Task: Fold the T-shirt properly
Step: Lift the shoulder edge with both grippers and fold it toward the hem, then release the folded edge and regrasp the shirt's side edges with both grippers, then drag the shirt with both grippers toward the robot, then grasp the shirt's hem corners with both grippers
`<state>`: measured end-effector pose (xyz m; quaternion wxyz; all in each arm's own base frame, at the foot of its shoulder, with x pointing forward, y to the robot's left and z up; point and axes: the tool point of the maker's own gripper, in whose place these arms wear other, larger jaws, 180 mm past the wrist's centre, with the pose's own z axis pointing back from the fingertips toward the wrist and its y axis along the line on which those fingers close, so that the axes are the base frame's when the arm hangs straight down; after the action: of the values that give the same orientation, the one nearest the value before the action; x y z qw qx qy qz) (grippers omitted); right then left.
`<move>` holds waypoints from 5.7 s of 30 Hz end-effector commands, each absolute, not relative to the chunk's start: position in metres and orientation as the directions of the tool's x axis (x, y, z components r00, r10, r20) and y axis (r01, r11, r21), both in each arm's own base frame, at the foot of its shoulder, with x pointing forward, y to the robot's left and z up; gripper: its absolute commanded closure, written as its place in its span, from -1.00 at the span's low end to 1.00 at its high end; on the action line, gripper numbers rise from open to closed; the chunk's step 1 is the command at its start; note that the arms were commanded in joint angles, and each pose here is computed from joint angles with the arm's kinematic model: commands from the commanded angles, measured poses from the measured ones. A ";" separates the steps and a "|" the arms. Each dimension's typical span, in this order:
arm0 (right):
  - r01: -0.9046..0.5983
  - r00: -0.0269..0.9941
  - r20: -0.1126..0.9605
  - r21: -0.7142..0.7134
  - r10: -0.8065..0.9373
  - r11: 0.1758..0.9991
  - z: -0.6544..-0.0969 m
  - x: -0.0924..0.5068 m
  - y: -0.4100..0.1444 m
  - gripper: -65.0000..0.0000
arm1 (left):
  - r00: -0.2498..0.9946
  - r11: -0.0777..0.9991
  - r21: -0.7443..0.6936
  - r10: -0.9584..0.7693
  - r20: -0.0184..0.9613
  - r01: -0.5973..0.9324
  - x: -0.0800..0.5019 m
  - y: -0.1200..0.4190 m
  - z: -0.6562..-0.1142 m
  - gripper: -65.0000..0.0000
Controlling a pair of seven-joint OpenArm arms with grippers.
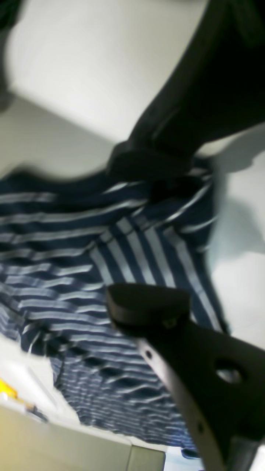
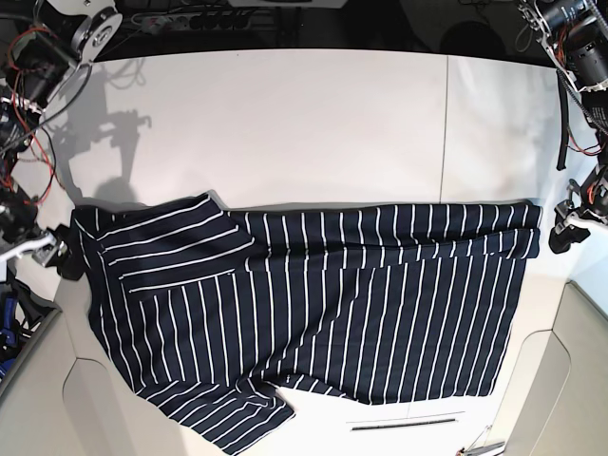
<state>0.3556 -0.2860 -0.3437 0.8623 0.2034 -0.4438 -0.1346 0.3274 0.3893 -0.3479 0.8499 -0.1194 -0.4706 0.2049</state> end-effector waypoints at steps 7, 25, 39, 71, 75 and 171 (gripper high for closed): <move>0.132 0.498 0.742 0.446 -0.449 0.885 -0.346 0.340 -0.314 -0.31 | 0.433 0.889 -0.393 0.457 0.777 -0.234 0.326 0.394 -0.342 -0.26; 0.163 0.539 0.649 0.545 -0.537 0.822 -0.397 0.342 -0.288 -0.31 | 0.525 0.861 -0.456 0.501 0.688 -0.224 0.329 0.348 -0.397 -0.32; 0.105 0.591 0.639 0.544 -0.492 0.832 -0.408 0.347 -0.261 1.00 | 0.546 0.874 -0.465 0.462 0.699 -0.144 0.333 0.320 -0.402 1.00; 0.114 0.718 0.586 0.435 -0.376 0.893 -0.385 0.196 -0.282 1.00 | 0.647 0.975 -0.218 0.189 0.738 -0.037 0.217 0.338 -0.348 1.00; 0.149 0.739 0.549 0.432 -0.391 0.889 -0.391 0.176 -0.288 1.00 | 0.664 0.971 -0.237 0.190 0.723 -0.019 0.202 0.326 -0.352 1.00; 0.079 0.599 0.723 0.375 -0.344 0.924 -0.390 0.424 -0.309 1.00 | 0.698 0.946 -0.324 0.216 0.682 0.023 0.426 0.319 -0.378 1.00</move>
<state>0.4089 -0.2956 -0.4137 0.8944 0.1602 -0.3991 -0.1231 0.4099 0.3091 -0.4030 0.9215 -0.1589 -0.3498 0.0575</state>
